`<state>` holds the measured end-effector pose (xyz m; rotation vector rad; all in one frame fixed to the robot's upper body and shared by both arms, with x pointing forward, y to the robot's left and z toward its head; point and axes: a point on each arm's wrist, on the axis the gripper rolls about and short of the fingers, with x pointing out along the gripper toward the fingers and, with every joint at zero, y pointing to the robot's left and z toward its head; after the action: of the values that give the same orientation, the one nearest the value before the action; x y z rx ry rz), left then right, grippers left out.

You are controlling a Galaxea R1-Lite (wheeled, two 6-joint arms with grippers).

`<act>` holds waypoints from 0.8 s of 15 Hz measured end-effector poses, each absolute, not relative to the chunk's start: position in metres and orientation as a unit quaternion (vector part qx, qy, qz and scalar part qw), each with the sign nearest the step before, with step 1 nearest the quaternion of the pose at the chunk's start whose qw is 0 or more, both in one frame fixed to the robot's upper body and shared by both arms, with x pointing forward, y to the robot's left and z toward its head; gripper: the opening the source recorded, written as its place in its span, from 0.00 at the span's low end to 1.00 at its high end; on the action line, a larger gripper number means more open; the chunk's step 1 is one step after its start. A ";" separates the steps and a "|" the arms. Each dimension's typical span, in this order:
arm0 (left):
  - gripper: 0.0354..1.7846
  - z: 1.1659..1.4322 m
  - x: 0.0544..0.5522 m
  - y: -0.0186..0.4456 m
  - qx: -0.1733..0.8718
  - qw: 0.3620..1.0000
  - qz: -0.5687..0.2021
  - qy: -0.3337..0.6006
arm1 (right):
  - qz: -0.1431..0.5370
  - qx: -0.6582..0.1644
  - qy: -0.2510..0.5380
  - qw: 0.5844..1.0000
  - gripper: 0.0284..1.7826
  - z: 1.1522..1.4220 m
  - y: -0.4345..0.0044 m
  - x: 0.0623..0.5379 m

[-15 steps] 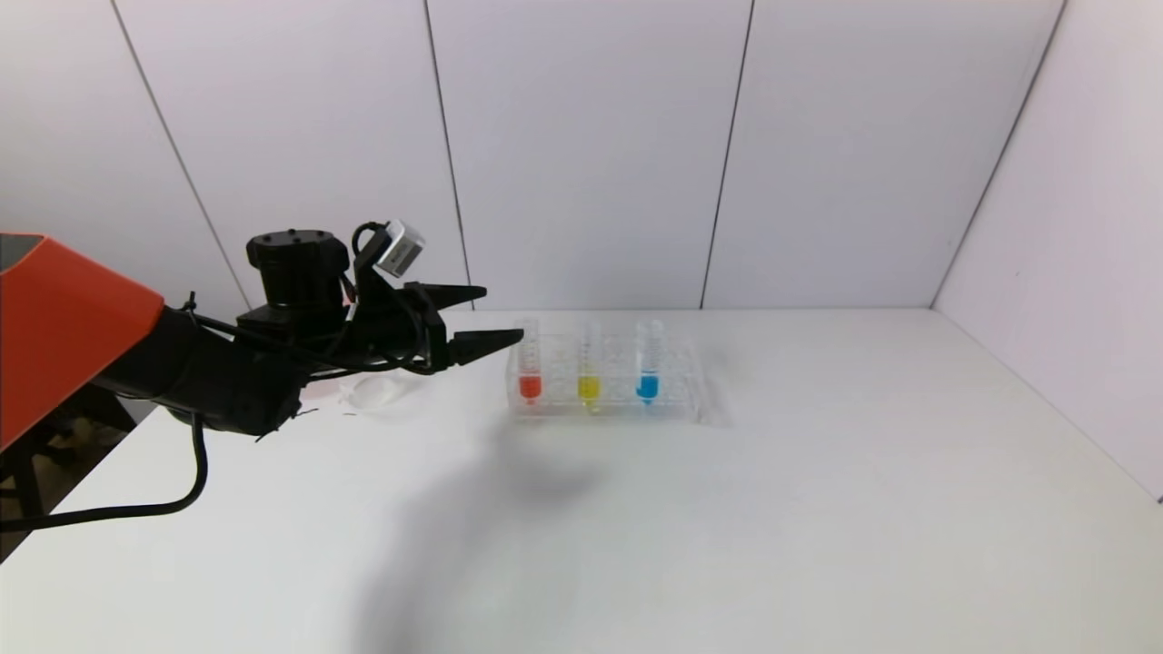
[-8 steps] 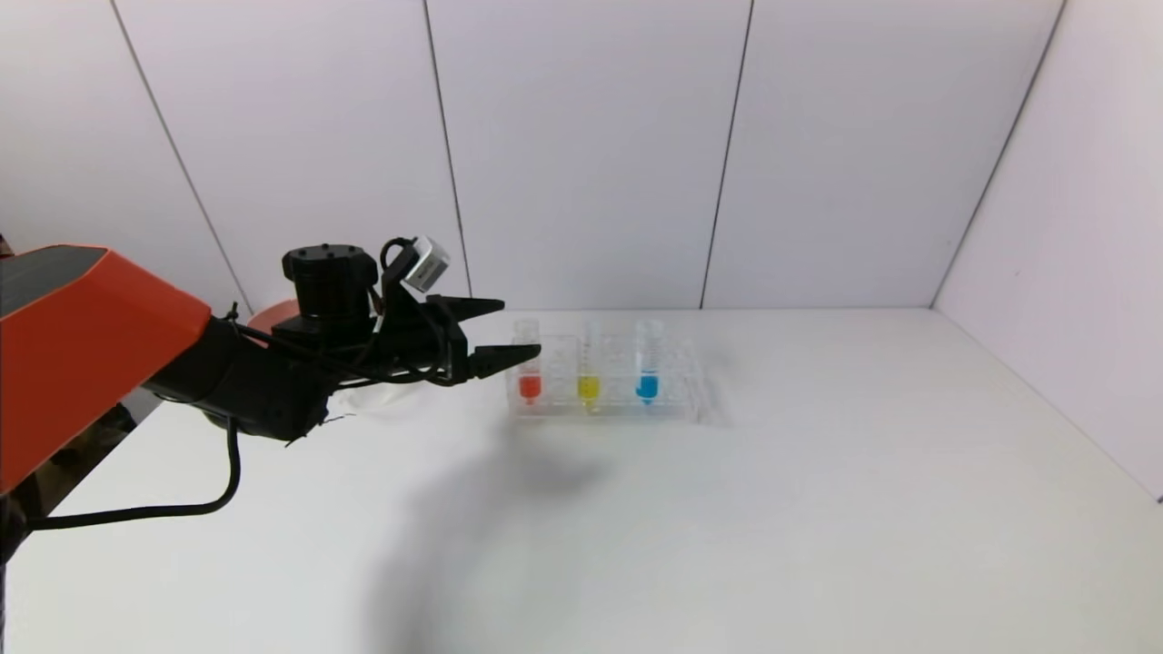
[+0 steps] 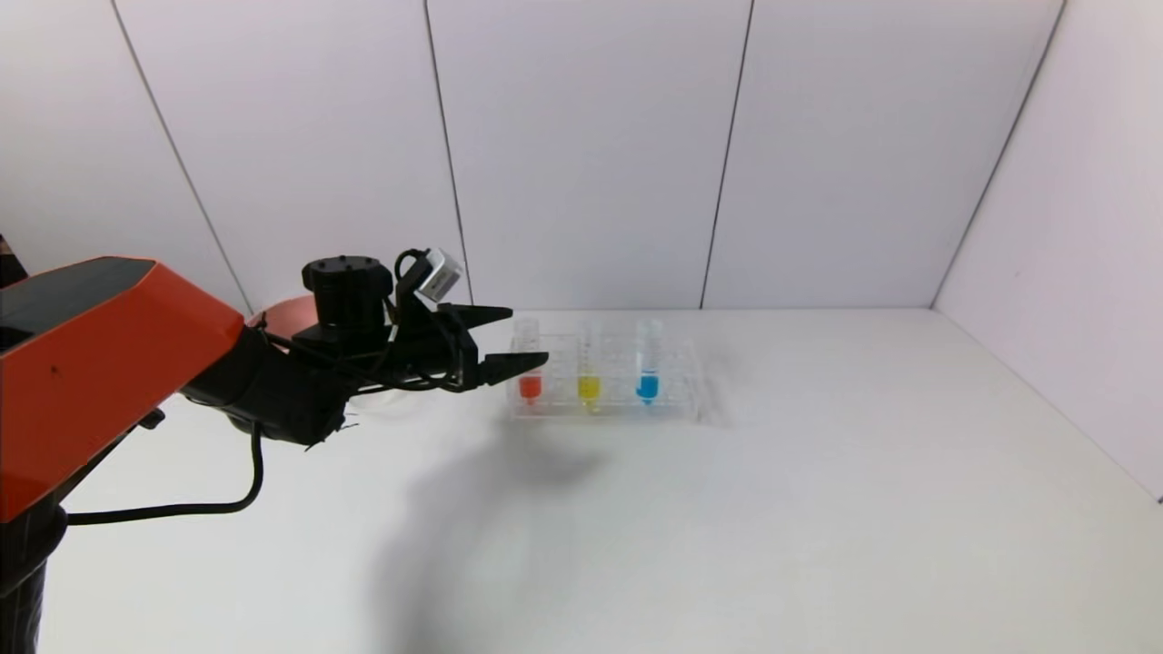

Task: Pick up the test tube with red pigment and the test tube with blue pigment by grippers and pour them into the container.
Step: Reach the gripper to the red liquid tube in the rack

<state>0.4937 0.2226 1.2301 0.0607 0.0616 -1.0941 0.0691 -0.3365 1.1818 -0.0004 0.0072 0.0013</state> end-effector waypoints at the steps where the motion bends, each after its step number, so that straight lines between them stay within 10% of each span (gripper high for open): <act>1: 0.99 1.229 0.495 0.222 0.029 0.853 -0.520 0.029 | 0.001 0.000 0.004 1.000 1.00 1.182 -0.337 0.069; 12: 0.99 1.217 0.511 0.215 0.029 0.851 -0.524 0.030 | 0.001 0.000 0.004 1.000 1.00 1.182 -0.337 0.069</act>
<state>0.5106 0.2150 1.2168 0.0607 0.0641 -1.1025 0.0691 -0.3365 1.1818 -0.0009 0.0072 0.0013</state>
